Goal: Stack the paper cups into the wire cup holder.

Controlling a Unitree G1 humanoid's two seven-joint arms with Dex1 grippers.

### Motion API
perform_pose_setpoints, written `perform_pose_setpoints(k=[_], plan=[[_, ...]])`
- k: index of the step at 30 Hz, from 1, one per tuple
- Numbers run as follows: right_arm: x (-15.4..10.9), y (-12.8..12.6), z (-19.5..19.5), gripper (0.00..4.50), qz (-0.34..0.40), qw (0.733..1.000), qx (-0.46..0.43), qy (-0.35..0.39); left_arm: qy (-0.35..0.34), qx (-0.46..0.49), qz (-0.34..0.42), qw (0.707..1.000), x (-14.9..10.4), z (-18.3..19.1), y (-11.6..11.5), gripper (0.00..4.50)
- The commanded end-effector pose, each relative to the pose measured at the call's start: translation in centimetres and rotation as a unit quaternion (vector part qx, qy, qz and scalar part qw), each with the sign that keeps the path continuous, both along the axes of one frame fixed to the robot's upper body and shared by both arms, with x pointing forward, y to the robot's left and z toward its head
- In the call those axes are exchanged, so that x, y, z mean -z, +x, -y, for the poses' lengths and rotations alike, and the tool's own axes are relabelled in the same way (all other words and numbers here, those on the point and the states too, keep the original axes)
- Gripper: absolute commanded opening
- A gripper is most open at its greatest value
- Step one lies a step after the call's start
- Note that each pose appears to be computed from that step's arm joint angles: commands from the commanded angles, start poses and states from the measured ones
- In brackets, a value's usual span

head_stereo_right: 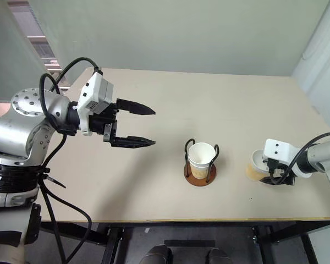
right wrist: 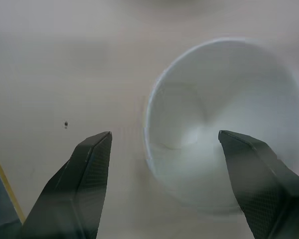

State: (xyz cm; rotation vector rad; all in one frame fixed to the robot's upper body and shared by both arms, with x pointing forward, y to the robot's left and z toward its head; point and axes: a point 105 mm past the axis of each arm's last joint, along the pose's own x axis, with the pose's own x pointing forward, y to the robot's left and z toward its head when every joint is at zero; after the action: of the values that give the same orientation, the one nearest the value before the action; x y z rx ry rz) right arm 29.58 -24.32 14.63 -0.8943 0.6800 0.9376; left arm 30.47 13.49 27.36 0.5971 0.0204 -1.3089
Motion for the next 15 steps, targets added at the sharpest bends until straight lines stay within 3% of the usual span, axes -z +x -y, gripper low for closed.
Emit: perform_pose_setpoints(k=[1, 9, 12, 15], plan=[[-0.3, 0.3, -0.1, 2.95, 0.016, 1.000, -0.012, -0.013, 0.003, -0.008, 0.029, 1.000, -1.1, -0.7, -0.5, 4.50], [-1.6, -0.1, -0.2, 0.17, 0.018, 0.999, -0.026, -0.007, 0.017, -0.021, 0.024, 0.999, -0.9, -2.3, -0.8, 4.50], [-3.3, -0.6, -0.7, 0.03, 0.018, 0.999, -0.047, 0.012, 0.017, -0.019, 0.023, 0.999, -1.0, -2.7, -1.0, 4.50], [-7.1, -1.2, -2.3, 0.03, 0.039, 0.994, -0.098, 0.021, 0.021, -0.005, 0.018, 1.000, -0.7, -2.8, -1.3, 4.50]])
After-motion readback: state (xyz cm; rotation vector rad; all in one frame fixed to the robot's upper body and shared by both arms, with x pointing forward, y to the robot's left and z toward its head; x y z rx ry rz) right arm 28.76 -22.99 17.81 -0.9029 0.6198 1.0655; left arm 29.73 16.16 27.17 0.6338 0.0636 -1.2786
